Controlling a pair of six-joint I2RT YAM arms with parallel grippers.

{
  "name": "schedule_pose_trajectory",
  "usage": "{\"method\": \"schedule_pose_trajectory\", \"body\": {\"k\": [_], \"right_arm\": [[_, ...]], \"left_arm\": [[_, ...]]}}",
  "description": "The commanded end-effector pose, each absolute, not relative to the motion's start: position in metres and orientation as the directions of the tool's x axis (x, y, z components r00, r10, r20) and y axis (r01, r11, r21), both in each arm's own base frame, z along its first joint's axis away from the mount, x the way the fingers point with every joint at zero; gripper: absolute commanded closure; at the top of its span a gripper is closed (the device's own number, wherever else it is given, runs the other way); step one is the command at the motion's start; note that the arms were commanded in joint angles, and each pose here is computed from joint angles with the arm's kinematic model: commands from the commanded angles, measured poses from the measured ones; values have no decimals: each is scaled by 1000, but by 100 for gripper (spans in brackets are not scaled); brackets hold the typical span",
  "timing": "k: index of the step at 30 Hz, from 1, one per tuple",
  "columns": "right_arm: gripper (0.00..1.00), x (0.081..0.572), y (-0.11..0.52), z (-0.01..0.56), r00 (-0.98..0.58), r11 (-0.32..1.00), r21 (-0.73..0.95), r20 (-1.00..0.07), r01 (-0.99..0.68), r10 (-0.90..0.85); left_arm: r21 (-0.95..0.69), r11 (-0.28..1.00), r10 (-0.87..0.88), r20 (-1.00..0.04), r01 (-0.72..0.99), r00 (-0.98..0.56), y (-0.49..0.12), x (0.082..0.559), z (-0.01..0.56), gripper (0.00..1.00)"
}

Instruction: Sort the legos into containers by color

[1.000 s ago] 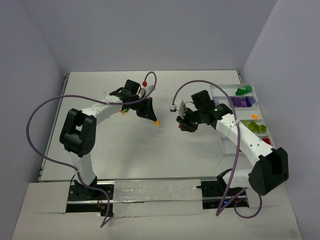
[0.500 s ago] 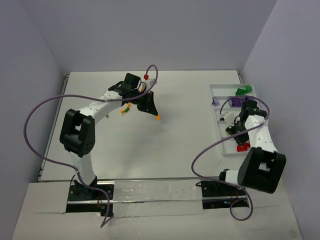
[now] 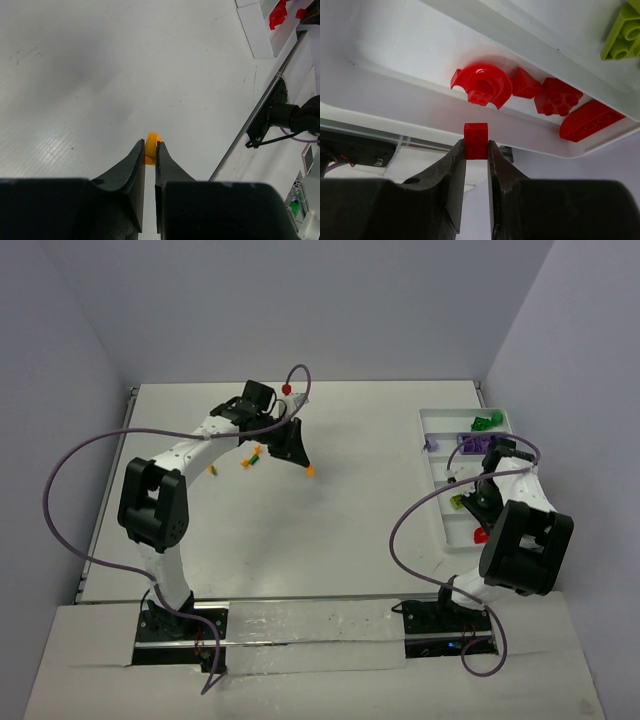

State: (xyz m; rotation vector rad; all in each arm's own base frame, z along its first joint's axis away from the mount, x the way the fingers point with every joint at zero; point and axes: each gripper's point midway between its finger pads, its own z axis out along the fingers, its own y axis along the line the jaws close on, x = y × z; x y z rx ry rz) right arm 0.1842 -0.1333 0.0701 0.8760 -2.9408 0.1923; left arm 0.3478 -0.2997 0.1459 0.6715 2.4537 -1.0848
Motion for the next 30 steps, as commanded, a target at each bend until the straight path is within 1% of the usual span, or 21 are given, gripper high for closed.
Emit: {"method": "schedule_pose_trajectory", "body": {"k": [1,5,7,9,10,11,12,13,15,16,17,20,22,25,29,30], "right_arm": [[100,199,-137,72,-849,840,-124,67,-528,-524],[100,201,-120,72,-838,835,-66,44,-546,-544],[96,199,-112,69,-826,825,-47,43,-563,-561],[83,199,-107,67,-818,818,-39,47,-575,-573],[81,199,-106,65,-817,816,-35,48,-577,-575],[75,199,-105,63,-814,815,-24,54,-580,-578],[67,198,-104,61,-814,815,-14,61,-579,-577],[62,198,-104,60,-815,817,-9,65,-577,-575],[57,197,-105,58,-815,817,-7,79,-576,-574],[52,197,-106,58,-815,817,-10,81,-576,-574],[41,197,-106,60,-814,816,-15,82,-578,-575],[33,200,-103,70,-811,812,-23,69,-584,-581],[31,203,-98,81,-809,808,-33,48,-588,-586],[28,220,-82,105,-793,792,-56,-26,-607,-609],[30,244,-53,131,-755,763,-75,-113,-642,-646],[32,259,-34,149,-722,746,-87,-200,-660,-662]], "left_arm": [[-562,577,280,-546,593,-790,-298,357,163,100],[-558,592,272,-542,582,-795,-292,361,163,100],[-555,599,270,-538,577,-798,-289,363,162,100],[-554,600,268,-539,576,-798,-288,364,163,100],[-554,600,269,-540,577,-798,-288,364,163,100],[-555,599,269,-540,577,-798,-288,364,163,100],[-557,597,268,-538,577,-799,-288,363,163,100],[-559,597,269,-537,576,-800,-288,363,163,100],[-557,596,272,-537,578,-798,-287,363,164,100],[-558,595,273,-537,579,-798,-286,363,164,100],[-557,594,273,-539,581,-797,-286,364,165,100],[-575,583,260,-537,574,-802,-284,364,167,100],[-606,557,239,-538,568,-808,-284,365,173,100],[-648,522,201,-539,555,-818,-283,363,179,100],[-704,450,160,-541,549,-826,-284,357,197,100],[-728,402,131,-555,555,-822,-284,354,209,100]]}}
